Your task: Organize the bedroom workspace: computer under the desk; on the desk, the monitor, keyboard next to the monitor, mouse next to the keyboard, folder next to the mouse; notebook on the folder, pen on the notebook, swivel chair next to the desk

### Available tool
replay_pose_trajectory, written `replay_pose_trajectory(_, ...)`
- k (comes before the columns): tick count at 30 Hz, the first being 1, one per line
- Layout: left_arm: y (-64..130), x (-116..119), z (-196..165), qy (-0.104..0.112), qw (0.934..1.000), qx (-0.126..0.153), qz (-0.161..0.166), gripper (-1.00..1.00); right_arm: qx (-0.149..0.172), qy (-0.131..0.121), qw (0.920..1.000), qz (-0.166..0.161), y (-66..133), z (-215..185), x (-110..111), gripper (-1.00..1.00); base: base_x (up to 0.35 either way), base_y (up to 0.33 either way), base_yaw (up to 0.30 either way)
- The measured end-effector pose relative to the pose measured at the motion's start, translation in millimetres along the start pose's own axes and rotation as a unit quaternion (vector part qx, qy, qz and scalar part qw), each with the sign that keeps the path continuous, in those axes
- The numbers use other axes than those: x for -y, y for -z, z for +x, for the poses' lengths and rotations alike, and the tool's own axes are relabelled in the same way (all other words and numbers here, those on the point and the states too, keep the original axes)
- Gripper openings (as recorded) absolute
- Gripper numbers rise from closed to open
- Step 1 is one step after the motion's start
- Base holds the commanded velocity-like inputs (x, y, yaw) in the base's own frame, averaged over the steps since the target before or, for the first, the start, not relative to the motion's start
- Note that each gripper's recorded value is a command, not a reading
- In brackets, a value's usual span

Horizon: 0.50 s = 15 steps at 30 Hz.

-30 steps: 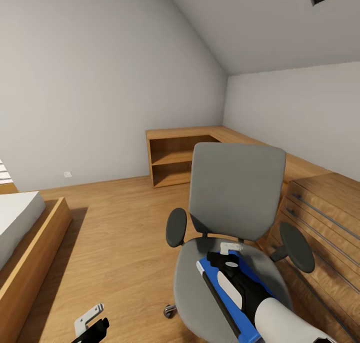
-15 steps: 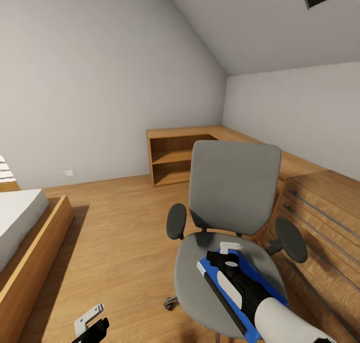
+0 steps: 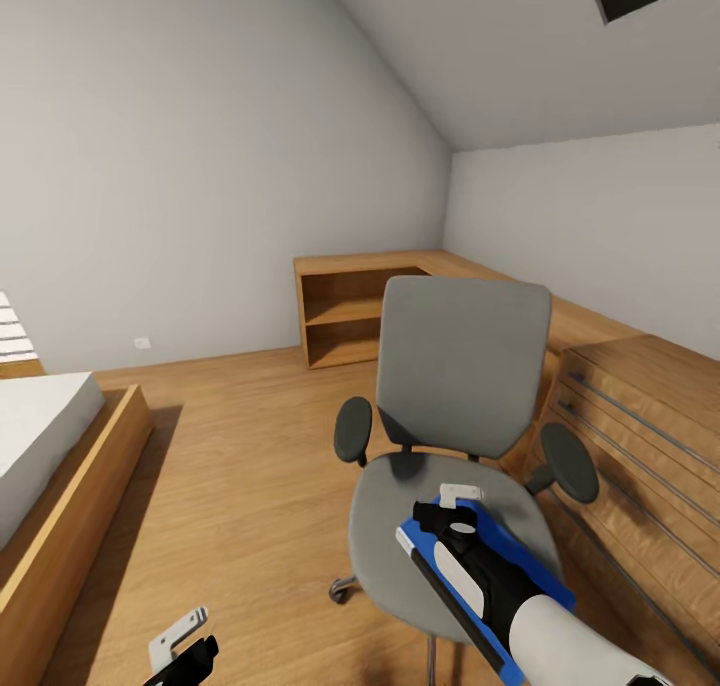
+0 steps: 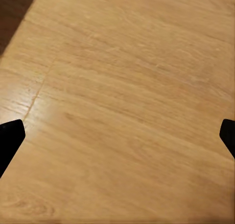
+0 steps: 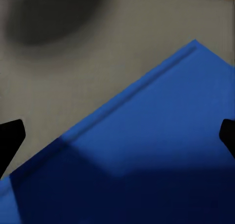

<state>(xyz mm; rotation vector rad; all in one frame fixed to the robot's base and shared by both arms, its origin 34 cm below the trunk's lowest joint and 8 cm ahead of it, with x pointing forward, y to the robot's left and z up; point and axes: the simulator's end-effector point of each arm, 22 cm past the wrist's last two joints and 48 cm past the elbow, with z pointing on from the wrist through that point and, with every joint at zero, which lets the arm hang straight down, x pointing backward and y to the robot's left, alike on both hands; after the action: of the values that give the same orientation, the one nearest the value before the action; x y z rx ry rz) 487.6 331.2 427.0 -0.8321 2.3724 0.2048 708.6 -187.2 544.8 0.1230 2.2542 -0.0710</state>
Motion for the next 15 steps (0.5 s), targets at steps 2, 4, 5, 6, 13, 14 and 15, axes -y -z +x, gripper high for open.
replay_pose_trajectory(2, 0.0, 0.0, 0.0, 0.0, 1.0, 0.0, 0.0, 1.0, 0.0, 0.0, 1.0, 0.0, 0.0, 0.0, 0.1, 1.0, -0.018, 0.0, 0.0)
replay_pose_trajectory(4, 0.0, 0.0, 0.0, 0.0, 1.0, 0.0, 0.0, 1.0, 0.0, 0.0, 1.0, 0.0, 0.0, 0.0, 0.1, 1.0, -0.01, 0.0, 0.0)
replay_pose_trajectory(5, 0.0, 0.0, 0.0, 0.0, 1.0, 0.0, 0.0, 1.0, 0.0, 0.0, 1.0, 0.0, 0.0, 0.0, 0.1, 1.0, -0.006, 0.0, 0.0)
replay_pose_trajectory(6, 0.1, 0.0, 0.0, 0.0, 1.0, 0.0, 0.0, 1.0, 0.0, 0.0, 1.0, 0.0, 0.0, 0.0, 0.1, 1.0, -0.005, 0.0, 0.0)
replay_pose_trajectory(13, 1.5, 0.6, -1.4, 0.0, 1.0, 0.0, 0.001, 1.0, -0.002, -0.001, 1.0, 0.001, 0.5, 0.6, 1.3, 1.0, -0.001, 0.0, 0.0)
replay_pose_trajectory(14, 2.9, 0.9, -2.8, 0.0, 1.0, 0.0, 0.0, 1.0, -0.005, -0.006, 1.0, 0.002, 1.3, 0.7, 2.3, 1.0, 0.0, 0.0, 0.0)
replay_pose_trajectory(15, 4.4, 1.2, -4.3, 0.0, 1.0, 0.0, 0.0, 1.0, -0.005, -0.006, 1.0, 0.002, 2.3, -1.1, 2.3, 1.0, 0.0, 0.0, 0.0)
